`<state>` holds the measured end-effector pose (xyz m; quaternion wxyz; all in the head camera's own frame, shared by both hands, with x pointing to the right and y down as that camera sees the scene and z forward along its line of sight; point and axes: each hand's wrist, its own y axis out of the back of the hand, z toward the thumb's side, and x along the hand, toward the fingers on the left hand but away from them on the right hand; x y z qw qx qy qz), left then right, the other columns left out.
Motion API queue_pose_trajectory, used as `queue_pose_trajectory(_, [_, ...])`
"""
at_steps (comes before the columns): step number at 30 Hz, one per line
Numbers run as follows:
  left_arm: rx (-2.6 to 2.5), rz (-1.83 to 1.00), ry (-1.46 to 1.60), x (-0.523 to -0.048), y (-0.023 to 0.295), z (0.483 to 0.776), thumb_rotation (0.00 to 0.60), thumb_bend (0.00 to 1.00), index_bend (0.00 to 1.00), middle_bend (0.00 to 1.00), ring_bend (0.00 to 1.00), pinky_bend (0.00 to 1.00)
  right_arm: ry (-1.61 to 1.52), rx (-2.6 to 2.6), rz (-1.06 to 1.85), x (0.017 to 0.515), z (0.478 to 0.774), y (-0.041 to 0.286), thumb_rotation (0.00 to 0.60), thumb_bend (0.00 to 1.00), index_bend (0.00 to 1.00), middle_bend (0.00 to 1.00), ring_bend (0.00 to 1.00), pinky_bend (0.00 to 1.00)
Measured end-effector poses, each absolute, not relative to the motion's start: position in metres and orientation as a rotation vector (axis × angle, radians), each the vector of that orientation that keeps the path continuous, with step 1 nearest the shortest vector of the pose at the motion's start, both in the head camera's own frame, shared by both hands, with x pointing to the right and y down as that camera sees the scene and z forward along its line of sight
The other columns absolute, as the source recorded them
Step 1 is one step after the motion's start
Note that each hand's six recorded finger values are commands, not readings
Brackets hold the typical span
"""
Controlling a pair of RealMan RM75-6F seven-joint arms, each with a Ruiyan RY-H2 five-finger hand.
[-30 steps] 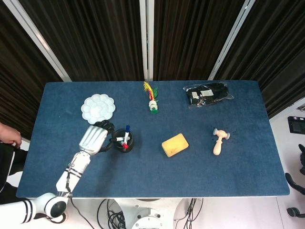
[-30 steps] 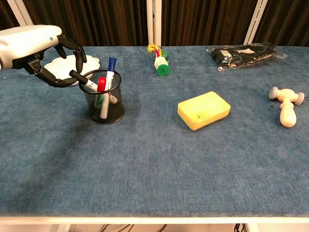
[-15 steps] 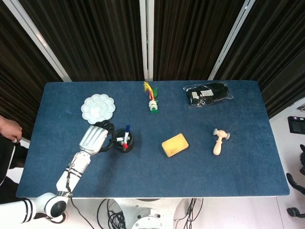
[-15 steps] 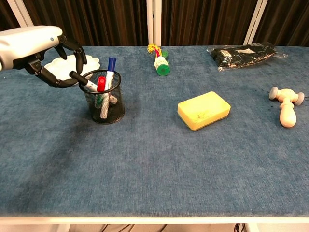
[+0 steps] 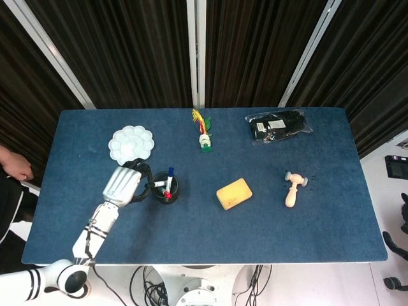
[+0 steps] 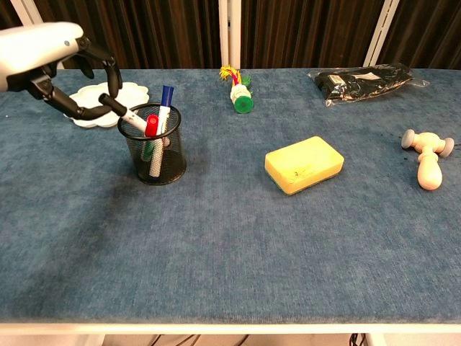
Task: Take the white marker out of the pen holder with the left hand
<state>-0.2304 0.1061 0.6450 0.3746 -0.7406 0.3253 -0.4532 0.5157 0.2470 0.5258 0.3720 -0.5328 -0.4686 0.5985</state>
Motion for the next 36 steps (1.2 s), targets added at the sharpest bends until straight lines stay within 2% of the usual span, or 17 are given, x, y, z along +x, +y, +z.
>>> queue_pose_trajectory(6, [-1.875, -1.135, 0.886, -0.242, 0.103, 0.620, 0.600, 0.39, 0.67, 0.34, 0.18, 0.30, -1.204, -1.372, 1.536, 0.515, 0.525, 0.247, 0.600, 0.19, 0.00, 0.00, 0.00, 0.00])
queue_pose_trajectory(13, [-1.805, -1.129, 1.024, -0.279, 0.095, 0.577, 0.600, 0.39, 0.68, 0.35, 0.18, 0.30, -1.195, -1.380, 1.536, 0.512, 0.526, 0.247, 0.600, 0.19, 0.00, 0.00, 0.00, 0.00])
queue_pose_trajectory(16, [-1.814, -1.143, 1.068, -0.291, 0.095, 0.574, 0.600, 0.39, 0.68, 0.35, 0.18, 0.30, -1.187, -1.389, 1.533, 0.508, 0.527, 0.247, 0.600, 0.19, 0.00, 0.00, 0.00, 0.00])
queue_pose_trajectory(21, [-1.822, -1.206, 1.066, -0.305, 0.096, 0.592, 0.600, 0.39, 0.68, 0.35, 0.18, 0.30, -1.172, -1.398, 1.531, 0.504, 0.528, 0.247, 0.600, 0.19, 0.00, 0.00, 0.00, 0.00])
queue_pose_trajectory(32, [-1.902, -1.333, 1.021, -0.314, 0.113, 0.664, 0.600, 0.39, 0.67, 0.36, 0.18, 0.28, -1.170, -1.392, 1.548, 0.505, 0.528, 0.246, 0.600, 0.19, 0.00, 0.00, 0.00, 0.00])
queue_pose_trajectory(34, [-1.910, -1.346, 1.020, -0.313, 0.116, 0.672, 0.600, 0.39, 0.64, 0.35, 0.18, 0.27, -1.169, -1.394, 1.551, 0.505, 0.529, 0.246, 0.600, 0.19, 0.00, 0.00, 0.00, 0.00])
queue_pose_trajectory(36, [-1.906, -1.350, 1.017, -0.314, 0.117, 0.674, 0.600, 0.37, 0.49, 0.33, 0.18, 0.27, -1.168, -1.395, 1.551, 0.505, 0.529, 0.246, 0.600, 0.19, 0.00, 0.00, 0.00, 0.00])
